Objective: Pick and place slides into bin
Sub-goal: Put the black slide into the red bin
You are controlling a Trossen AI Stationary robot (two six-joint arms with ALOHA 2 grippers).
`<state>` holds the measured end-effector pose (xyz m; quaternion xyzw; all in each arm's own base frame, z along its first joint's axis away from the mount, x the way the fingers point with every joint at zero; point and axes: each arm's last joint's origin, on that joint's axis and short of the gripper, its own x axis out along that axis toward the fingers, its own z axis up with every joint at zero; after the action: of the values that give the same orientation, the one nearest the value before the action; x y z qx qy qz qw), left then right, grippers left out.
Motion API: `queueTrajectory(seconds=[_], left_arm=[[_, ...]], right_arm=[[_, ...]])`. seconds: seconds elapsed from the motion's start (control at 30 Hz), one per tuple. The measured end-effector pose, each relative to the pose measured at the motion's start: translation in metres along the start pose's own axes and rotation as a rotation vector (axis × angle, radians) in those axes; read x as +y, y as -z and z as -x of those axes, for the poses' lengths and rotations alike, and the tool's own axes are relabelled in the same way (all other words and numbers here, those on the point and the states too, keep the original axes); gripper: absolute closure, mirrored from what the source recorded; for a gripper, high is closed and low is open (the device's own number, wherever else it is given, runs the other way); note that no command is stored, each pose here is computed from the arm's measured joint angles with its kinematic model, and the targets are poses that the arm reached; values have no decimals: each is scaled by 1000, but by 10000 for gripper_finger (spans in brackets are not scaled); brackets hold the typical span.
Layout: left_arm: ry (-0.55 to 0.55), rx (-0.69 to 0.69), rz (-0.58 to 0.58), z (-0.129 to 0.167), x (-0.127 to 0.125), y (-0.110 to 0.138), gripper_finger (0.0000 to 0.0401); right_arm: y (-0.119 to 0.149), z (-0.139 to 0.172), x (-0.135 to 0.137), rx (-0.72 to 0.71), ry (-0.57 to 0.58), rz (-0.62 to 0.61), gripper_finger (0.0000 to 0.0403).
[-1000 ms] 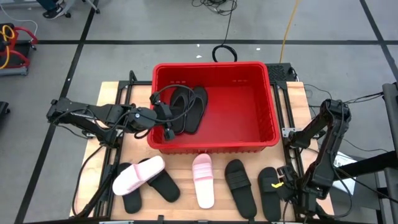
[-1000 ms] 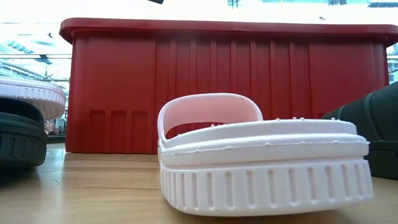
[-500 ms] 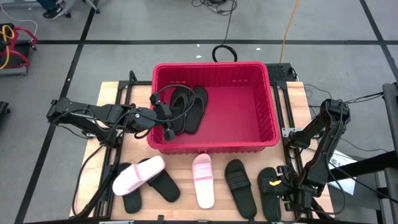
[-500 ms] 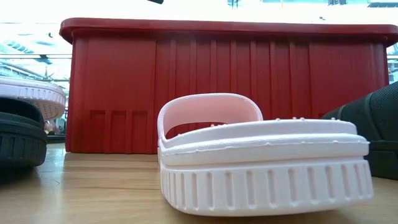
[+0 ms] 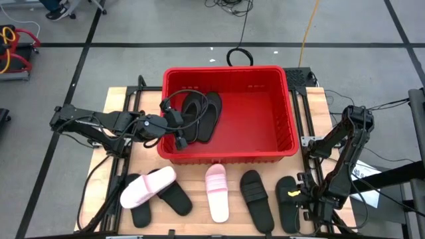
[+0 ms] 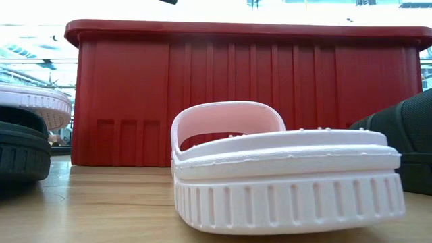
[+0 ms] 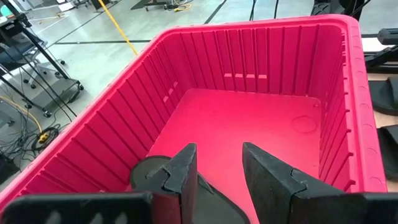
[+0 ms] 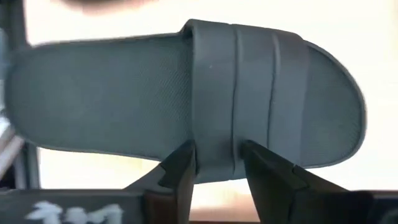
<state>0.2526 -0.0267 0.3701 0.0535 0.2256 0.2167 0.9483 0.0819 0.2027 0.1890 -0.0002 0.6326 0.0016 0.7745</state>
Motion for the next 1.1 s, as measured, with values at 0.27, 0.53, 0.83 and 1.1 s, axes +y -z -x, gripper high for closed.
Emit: queueTrajectory(seconds=[0.27, 0.53, 0.83, 1.1], left_arm=[[0, 0, 2, 0, 0, 0, 274], [0, 0, 3, 0, 0, 0, 274], [0, 0, 3, 0, 0, 0, 274], [0, 0, 3, 0, 0, 0, 274]], right_arm=[[0, 0, -1, 3, 7, 7, 335], [-4, -1, -5, 13, 33, -9, 383], [-2, -1, -11, 35, 89, 3, 401], [-8, 3, -9, 76, 44, -60, 402]])
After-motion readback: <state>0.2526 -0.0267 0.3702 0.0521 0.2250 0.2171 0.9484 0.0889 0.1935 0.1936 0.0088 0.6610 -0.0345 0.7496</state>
